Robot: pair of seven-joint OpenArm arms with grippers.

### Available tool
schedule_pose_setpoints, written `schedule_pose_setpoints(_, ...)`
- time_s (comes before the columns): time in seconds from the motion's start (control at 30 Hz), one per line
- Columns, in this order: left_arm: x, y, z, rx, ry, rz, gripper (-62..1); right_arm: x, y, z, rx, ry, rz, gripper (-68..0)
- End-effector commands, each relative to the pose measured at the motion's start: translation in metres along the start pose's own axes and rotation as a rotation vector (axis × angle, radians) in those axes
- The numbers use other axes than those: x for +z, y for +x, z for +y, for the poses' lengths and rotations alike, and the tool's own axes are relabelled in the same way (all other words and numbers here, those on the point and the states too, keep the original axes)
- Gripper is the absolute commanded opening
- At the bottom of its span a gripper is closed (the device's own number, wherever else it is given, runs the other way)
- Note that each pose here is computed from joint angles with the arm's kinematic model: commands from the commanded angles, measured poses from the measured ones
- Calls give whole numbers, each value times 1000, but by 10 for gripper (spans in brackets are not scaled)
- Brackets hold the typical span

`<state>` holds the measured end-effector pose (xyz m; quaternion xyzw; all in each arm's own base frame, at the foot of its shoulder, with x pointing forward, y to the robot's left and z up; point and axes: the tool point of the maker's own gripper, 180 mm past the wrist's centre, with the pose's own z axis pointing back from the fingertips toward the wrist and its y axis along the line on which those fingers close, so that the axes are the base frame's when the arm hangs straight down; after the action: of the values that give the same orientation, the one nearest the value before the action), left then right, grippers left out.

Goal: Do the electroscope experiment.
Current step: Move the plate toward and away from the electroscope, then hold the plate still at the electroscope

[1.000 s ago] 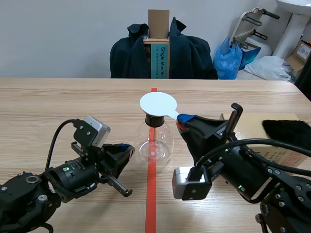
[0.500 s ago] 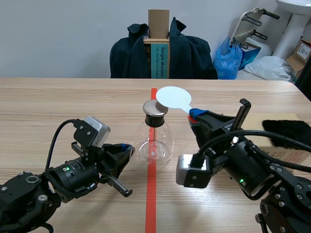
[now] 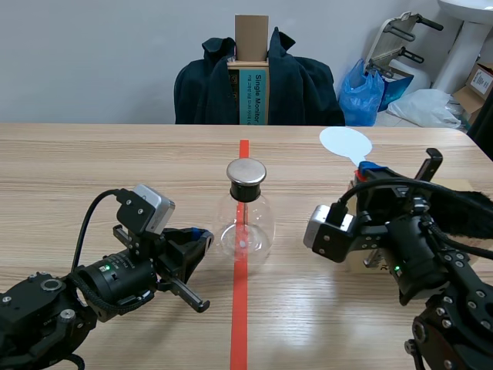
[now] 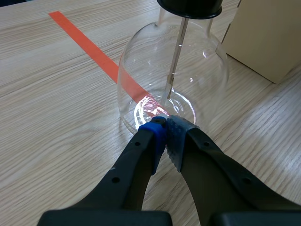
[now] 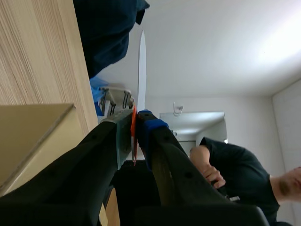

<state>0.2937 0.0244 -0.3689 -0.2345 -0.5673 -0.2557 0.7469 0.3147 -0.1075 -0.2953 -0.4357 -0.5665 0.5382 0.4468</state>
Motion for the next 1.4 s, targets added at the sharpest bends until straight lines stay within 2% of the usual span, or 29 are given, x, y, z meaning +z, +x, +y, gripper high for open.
schedule_pose_setpoints(0.0,-2,15,3,-3,9,-48,-593,-6,-3,-13,12,-40,-1,-667)
schedule_pose_setpoints(0.1,-2,15,2,-3,9,-48,-593,-6,0,-13,12,-40,-18,-667)
schedule_pose_setpoints(0.57,-1,13,2,-1,13,-45,-593,5,58,-12,18,-38,-348,-667)
schedule_pose_setpoints(0.83,-1,13,5,-11,29,-43,-593,15,80,-11,21,-37,-482,-667)
schedule_pose_setpoints(0.97,-1,12,4,-30,22,-41,-593,17,85,-11,22,-36,-511,-667)
schedule_pose_setpoints(1.37,-1,13,4,-31,22,-43,-593,17,85,-11,22,-36,-511,-667)
